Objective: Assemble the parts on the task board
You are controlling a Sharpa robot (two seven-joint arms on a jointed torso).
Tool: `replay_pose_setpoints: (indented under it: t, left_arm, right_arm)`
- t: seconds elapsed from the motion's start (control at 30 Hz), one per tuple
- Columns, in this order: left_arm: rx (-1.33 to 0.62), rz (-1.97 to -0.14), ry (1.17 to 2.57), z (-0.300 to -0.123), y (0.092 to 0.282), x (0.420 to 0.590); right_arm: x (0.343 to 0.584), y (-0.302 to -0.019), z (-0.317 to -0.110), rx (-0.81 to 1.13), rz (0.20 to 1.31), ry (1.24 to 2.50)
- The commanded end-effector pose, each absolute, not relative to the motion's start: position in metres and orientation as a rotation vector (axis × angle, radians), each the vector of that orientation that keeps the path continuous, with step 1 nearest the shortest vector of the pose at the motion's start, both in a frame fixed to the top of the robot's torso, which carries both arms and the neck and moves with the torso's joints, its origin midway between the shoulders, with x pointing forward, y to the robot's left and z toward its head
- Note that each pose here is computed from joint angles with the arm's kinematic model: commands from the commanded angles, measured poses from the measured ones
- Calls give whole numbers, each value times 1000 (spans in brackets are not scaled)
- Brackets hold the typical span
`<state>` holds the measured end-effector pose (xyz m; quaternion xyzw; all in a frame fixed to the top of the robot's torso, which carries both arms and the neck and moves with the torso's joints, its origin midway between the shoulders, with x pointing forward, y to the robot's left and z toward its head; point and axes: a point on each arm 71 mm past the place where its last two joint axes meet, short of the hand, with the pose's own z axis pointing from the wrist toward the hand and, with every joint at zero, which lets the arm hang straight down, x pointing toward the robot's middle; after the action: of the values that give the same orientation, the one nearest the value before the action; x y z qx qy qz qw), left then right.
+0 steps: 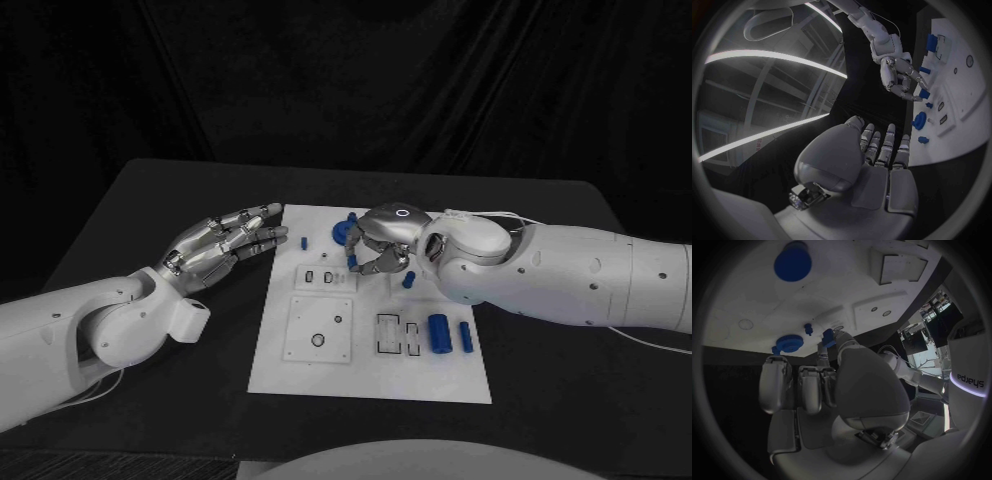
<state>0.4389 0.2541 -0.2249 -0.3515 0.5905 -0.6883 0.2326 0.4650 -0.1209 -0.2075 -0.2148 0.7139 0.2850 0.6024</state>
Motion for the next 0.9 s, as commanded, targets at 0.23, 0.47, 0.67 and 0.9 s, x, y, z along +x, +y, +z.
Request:
replay_pose_setpoints:
  t: [0.23,0.47,0.67,0.9]
  left_arm:
    - [-962,-1911,1620,-224,252,438]
    - [-962,-1912,1622,-224,252,438]
    - [-961,-1913,1623,-224,251,438]
    - [-961,-1914,1624,-225,251,438]
  right_arm:
    - [466,-116,-215,-526,602,1705]
    - [466,-114,-217,-532,600,1715]
    - [466,-112,-219,-535,601,1720]
    - [467,-110,-221,-539,601,1725]
